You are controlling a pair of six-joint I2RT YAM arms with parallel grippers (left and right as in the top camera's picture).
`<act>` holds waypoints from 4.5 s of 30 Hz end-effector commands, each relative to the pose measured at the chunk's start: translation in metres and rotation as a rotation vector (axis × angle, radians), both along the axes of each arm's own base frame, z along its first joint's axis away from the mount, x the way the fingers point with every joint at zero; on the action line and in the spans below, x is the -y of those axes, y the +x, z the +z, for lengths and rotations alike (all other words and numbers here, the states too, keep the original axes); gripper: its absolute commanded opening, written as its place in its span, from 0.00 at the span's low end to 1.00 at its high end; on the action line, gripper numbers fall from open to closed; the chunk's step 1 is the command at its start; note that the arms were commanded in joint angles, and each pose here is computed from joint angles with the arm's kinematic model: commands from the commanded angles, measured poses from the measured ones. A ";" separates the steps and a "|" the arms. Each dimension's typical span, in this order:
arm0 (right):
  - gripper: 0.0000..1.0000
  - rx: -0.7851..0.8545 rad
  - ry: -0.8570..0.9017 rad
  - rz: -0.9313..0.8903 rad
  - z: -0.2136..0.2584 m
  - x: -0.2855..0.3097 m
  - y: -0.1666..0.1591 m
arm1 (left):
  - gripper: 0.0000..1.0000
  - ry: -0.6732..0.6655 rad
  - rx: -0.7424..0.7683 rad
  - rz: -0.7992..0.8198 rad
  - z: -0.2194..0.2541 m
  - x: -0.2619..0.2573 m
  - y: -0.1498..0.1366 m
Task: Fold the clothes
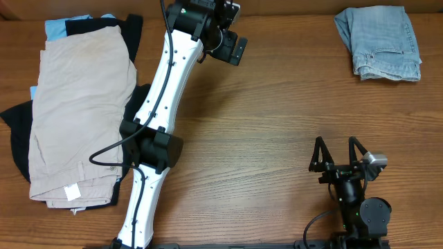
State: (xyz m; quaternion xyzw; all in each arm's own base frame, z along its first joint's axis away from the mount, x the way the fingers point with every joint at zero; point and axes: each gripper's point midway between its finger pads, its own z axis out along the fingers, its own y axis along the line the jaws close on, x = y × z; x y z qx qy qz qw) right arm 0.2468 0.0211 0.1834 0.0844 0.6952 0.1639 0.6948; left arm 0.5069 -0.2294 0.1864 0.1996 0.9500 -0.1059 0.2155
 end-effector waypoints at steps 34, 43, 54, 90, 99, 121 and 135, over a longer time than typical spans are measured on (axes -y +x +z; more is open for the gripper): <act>1.00 -0.040 -0.032 -0.037 -0.014 0.005 -0.001 | 1.00 -0.004 0.007 0.020 0.001 -0.003 0.004; 1.00 -0.041 -0.032 -0.037 -0.014 0.005 -0.001 | 1.00 0.054 0.013 0.042 0.006 -0.015 0.000; 1.00 -0.040 -0.032 -0.037 -0.014 0.005 -0.001 | 1.00 -0.006 0.202 0.113 0.073 -0.054 -0.002; 1.00 -0.041 -0.032 -0.037 -0.014 0.005 -0.001 | 1.00 -0.171 0.918 0.393 -0.004 -0.219 -0.226; 1.00 -0.041 -0.032 -0.037 -0.014 0.005 -0.001 | 1.00 -0.179 1.038 0.398 -0.015 -0.224 -0.243; 1.00 -0.041 -0.032 -0.037 -0.014 0.005 -0.001 | 1.00 -0.141 1.041 0.398 -0.027 -0.226 -0.261; 1.00 -0.041 -0.032 -0.037 -0.014 0.005 -0.001 | 1.00 -0.148 1.039 0.402 -0.027 -0.226 -0.261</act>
